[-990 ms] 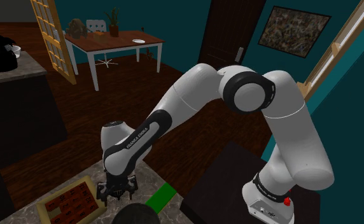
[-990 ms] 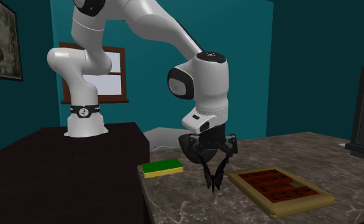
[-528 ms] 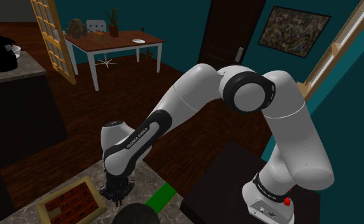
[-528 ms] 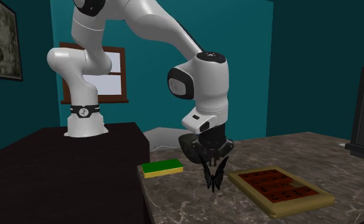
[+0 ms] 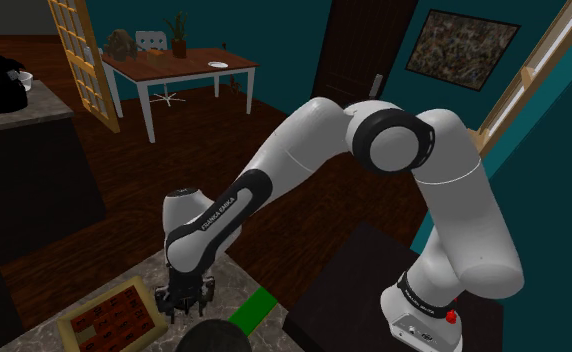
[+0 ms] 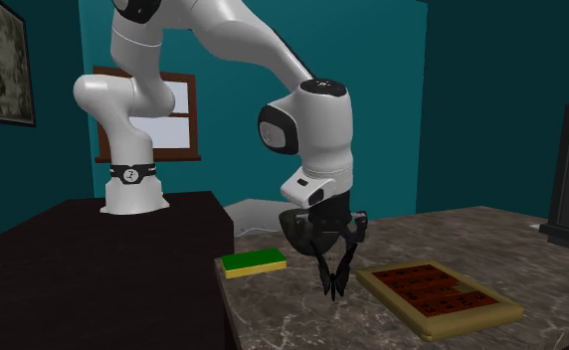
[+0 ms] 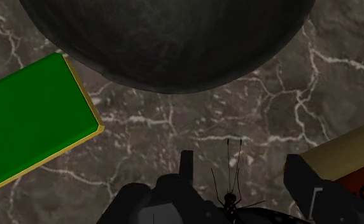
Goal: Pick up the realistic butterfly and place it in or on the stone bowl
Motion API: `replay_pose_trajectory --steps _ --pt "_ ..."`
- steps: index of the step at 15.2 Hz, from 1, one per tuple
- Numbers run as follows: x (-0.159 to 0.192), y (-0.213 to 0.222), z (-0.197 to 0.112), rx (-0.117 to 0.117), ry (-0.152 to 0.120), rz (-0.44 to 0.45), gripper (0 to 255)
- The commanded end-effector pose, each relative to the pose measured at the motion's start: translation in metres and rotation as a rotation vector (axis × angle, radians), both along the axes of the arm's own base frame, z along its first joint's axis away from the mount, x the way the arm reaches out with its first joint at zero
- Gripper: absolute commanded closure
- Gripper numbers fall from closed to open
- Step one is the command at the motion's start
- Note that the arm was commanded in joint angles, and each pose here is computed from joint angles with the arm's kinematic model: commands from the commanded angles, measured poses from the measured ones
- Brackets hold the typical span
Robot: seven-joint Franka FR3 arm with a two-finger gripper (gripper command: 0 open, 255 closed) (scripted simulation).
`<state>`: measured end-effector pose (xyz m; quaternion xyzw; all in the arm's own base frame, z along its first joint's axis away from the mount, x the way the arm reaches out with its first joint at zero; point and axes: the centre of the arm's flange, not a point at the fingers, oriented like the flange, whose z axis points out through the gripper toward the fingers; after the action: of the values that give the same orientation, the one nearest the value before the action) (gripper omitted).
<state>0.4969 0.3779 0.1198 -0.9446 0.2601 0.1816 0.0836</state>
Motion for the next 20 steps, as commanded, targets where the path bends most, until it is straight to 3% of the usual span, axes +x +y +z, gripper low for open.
replay_pose_trajectory --steps 1,7,15,20 --pt "0.003 -0.028 0.008 0.077 -0.054 -0.02 0" --pt "0.006 -0.134 0.019 0.374 -0.251 -0.1 0" --pt "0.004 -0.111 -0.013 0.375 -0.251 -0.1 0" --pt "0.004 -0.111 -0.013 0.375 -0.251 -0.1 0"
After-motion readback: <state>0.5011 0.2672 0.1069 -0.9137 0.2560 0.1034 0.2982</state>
